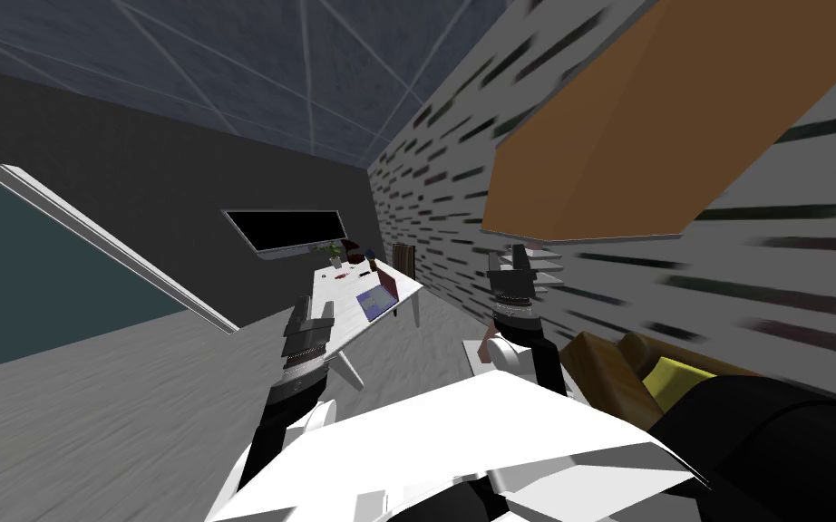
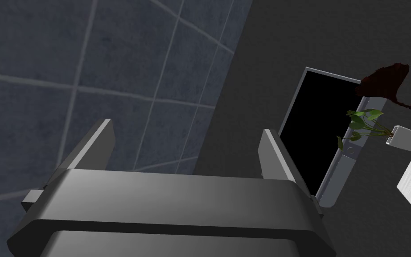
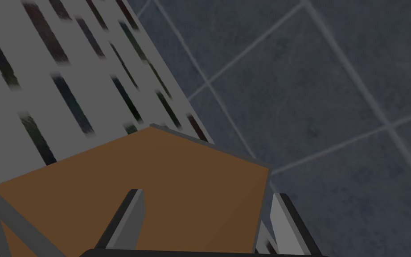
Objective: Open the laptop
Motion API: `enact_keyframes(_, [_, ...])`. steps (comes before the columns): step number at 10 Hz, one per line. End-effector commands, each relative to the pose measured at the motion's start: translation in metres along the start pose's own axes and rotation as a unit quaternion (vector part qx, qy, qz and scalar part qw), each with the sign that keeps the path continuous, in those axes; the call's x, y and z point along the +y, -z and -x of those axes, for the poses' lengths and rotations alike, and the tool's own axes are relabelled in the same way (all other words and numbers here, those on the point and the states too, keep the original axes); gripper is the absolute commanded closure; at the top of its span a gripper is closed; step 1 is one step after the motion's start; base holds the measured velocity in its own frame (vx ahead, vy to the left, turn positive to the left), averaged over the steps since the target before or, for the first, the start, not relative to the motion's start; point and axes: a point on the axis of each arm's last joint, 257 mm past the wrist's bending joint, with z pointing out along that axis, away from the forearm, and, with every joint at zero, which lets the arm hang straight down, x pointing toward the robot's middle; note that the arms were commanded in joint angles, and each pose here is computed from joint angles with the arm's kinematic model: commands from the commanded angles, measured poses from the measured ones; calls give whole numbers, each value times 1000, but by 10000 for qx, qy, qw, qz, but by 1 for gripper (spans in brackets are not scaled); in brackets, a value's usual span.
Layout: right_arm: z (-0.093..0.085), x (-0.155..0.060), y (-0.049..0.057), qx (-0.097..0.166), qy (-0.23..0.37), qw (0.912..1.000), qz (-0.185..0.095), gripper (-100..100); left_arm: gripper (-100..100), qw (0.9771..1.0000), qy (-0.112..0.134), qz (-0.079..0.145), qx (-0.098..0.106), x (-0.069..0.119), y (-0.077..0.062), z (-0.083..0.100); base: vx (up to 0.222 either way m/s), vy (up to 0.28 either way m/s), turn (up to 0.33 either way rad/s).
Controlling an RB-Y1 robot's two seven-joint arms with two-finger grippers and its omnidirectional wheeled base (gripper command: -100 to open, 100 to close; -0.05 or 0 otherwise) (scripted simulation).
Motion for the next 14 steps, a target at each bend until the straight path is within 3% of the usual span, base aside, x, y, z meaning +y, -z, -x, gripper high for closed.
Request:
enact_keyframes(1, [0, 0, 0, 0, 0, 10000, 0, 0, 0, 10000, 0, 0, 0, 0, 0, 0, 0, 0, 0])
enact_keyframes(9, [0, 0, 0, 0, 0, 10000, 2, 0, 0, 10000, 0, -2, 0, 0, 0, 0, 0, 0, 0])
enact_keyframes(10, [0, 0, 0, 0, 0, 10000, 2, 0, -100, 9999, -94, 42, 132, 2, 0, -2, 24, -17, 8])
enact_keyframes(14, [0, 0, 0, -1, 0, 10000, -2, 0, -100, 9977, -444, 267, 427, 12, -3, -2, 66, -58, 21])
